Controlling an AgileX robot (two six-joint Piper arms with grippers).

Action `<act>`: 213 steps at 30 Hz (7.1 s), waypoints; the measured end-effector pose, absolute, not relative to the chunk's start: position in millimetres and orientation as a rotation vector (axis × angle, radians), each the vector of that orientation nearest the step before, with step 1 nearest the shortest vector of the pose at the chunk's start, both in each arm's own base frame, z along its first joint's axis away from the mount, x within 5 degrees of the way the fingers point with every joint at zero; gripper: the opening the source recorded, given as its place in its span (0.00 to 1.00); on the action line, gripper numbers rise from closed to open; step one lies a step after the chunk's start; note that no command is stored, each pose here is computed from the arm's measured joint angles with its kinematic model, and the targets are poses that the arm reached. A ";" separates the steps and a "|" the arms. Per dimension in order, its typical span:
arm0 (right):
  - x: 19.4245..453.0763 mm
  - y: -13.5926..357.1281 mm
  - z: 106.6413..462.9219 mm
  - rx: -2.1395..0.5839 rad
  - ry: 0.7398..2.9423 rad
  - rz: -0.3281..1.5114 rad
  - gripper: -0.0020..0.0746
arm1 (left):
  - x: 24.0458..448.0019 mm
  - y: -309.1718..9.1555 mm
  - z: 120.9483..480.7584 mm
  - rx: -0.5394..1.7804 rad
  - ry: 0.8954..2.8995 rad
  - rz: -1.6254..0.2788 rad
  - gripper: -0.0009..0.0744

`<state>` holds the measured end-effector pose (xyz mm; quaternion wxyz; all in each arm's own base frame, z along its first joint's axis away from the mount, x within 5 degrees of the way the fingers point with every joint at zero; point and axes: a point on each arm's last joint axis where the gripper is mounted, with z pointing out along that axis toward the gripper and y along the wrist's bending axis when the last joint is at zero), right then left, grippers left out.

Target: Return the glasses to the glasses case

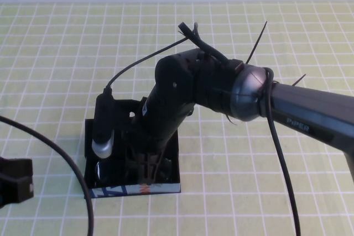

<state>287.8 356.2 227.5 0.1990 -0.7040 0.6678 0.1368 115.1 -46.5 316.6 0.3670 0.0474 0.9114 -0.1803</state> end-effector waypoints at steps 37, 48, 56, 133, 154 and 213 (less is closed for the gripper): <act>371.8 319.4 282.7 -1.329 2.051 0.602 0.01 | 164.9 -85.7 207.9 0.745 2.467 -0.663 0.01; 389.0 323.5 239.5 -1.295 2.127 0.613 0.01 | 202.0 -110.6 182.3 0.749 2.539 -0.647 0.01; 415.8 294.7 224.4 -1.162 2.214 0.667 0.01 | 212.2 -111.5 163.2 0.691 2.603 -0.615 0.01; 320.9 284.7 352.0 -1.377 2.228 0.662 0.00 | 91.1 -42.0 362.2 0.567 2.164 -0.233 0.01; 154.8 125.3 498.4 -0.873 1.961 0.389 0.00 | 7.7 -21.1 321.9 0.424 1.887 -0.429 0.01; 29.7 24.7 254.0 -0.588 1.526 0.452 0.00 | 47.5 -21.3 238.8 0.243 1.717 -0.342 0.01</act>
